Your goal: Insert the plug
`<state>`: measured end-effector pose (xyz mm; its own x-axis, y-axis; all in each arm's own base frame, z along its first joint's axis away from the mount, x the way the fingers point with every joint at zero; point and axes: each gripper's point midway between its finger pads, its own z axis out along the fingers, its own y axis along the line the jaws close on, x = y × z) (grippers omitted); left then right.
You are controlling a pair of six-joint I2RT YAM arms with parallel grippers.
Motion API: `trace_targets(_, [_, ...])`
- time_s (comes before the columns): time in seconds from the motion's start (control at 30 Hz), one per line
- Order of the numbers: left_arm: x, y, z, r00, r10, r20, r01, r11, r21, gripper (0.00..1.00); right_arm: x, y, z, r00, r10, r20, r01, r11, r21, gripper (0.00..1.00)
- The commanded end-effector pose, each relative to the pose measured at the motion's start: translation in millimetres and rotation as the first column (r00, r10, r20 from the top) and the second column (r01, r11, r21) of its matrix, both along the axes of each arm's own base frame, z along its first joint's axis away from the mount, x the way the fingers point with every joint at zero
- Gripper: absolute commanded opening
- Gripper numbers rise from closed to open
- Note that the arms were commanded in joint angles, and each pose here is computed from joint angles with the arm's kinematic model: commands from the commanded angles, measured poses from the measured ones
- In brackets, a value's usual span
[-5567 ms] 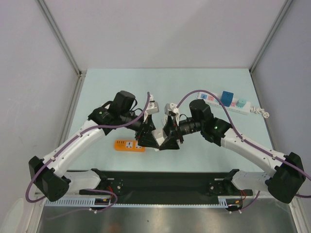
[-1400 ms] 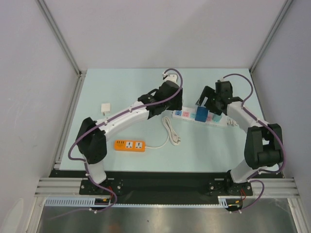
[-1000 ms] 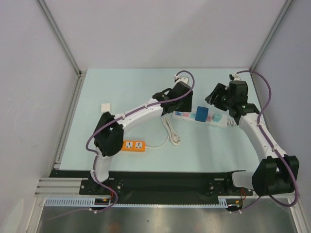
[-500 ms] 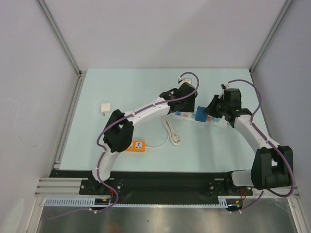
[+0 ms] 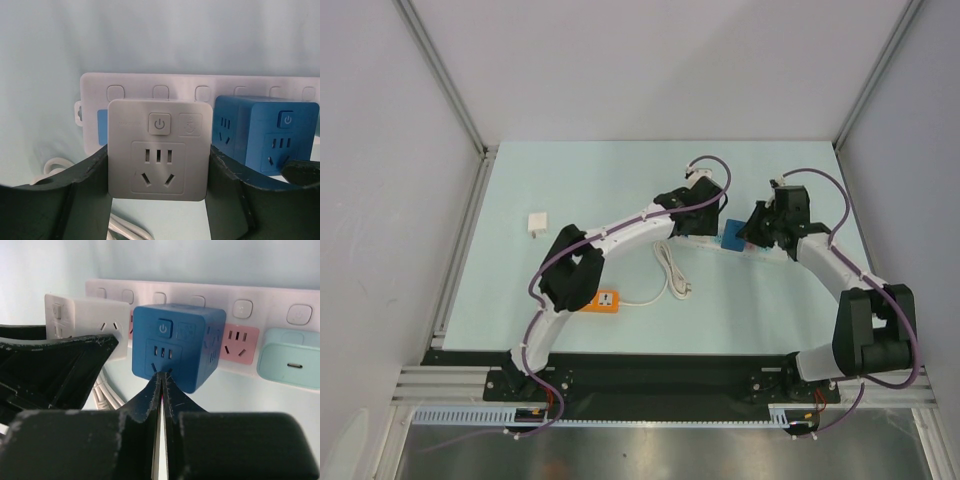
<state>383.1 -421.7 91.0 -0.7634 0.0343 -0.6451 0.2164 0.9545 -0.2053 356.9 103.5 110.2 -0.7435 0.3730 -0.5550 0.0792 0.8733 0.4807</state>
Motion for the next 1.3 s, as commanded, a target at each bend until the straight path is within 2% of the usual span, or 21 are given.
trace_targets(0.0, [12.1, -13.0, 28.6, 0.998, 0.032, 0.058, -0.028, 0.997, -0.07, 0.0, 8.7, -1.4, -3.5, 1.0, -0.009, -0.001, 0.009, 1.0, -0.021, 0.06])
trace_targets(0.13, [12.3, -8.7, 19.9, 0.997, 0.056, 0.051, -0.054, 0.997, -0.055, 0.0, 4.8, 0.7, 4.8, 1.0, 0.003, -0.001, -0.003, 1.0, -0.02, 0.06])
trace_targets(0.4, [8.9, -10.6, 7.1, 0.998, 0.059, 0.025, -0.057, 0.997, -0.05, 0.0, -6.4, -7.6, 84.8, 0.981, -0.032, 0.191, 0.035, 0.999, -0.012, 0.12])
trace_targets(0.83, [11.8, -4.0, -12.3, 0.996, 0.08, 0.048, -0.082, 0.996, 0.035, 0.0, -21.5, -19.9, 105.6, 0.967, -0.038, 0.253, 0.038, 0.999, 0.005, 0.12])
trace_targets(0.97, [8.7, -1.3, -20.4, 0.996, 0.089, 0.03, -0.09, 0.995, 0.053, 0.0, -22.9, -27.5, 115.5, 0.959, -0.057, 0.277, 0.055, 0.998, 0.014, 0.12])
trace_targets(1.27, [2.8, -9.6, -56.2, 0.997, 0.067, -0.037, -0.064, 0.994, 0.087, 0.0, -24.7, -28.6, 104.3, 0.964, -0.051, 0.263, 0.047, 0.999, 0.02, 0.11])
